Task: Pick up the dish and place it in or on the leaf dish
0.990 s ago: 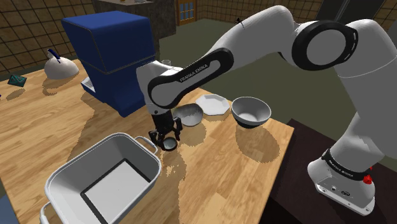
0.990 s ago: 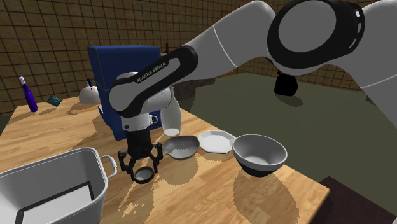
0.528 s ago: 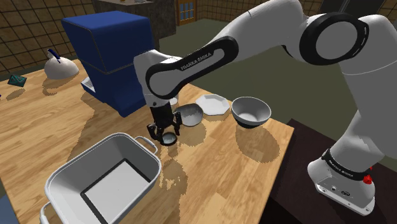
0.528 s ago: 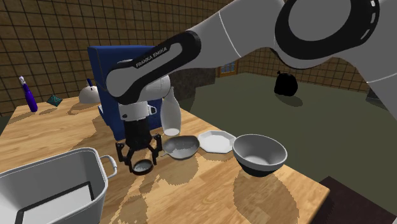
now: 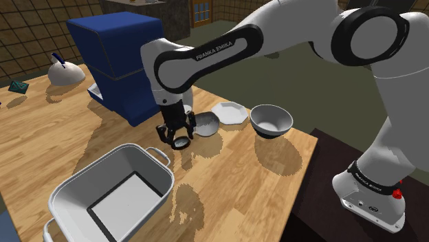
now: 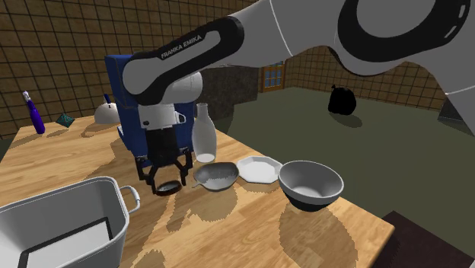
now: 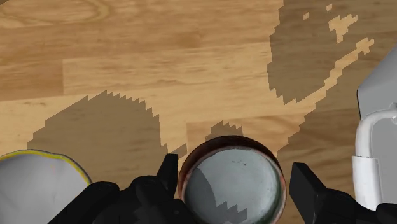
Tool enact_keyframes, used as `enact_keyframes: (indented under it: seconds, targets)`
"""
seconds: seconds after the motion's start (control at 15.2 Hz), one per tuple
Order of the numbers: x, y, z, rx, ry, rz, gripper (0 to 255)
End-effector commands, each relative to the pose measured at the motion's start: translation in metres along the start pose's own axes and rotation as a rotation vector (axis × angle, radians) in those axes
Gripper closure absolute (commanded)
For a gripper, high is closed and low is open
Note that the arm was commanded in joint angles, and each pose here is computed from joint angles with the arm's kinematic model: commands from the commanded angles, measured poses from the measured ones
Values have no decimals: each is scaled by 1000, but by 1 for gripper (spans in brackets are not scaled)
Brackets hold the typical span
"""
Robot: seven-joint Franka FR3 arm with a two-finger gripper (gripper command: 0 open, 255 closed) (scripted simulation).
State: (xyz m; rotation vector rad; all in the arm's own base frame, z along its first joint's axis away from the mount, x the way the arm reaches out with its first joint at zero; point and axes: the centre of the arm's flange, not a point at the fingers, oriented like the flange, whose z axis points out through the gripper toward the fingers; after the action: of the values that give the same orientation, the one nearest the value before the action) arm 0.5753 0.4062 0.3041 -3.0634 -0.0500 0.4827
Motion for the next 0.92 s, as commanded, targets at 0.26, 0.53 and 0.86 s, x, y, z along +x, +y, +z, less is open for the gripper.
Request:
enact_keyframes:
  seconds: [0.26, 0.53, 0.86]
  targets:
    - [-10, -1, -30, 0, 0, 0, 255]
    - [8, 47, -42, 0, 0, 0, 255]
    - [30, 108, -57, 0, 0, 0, 255]
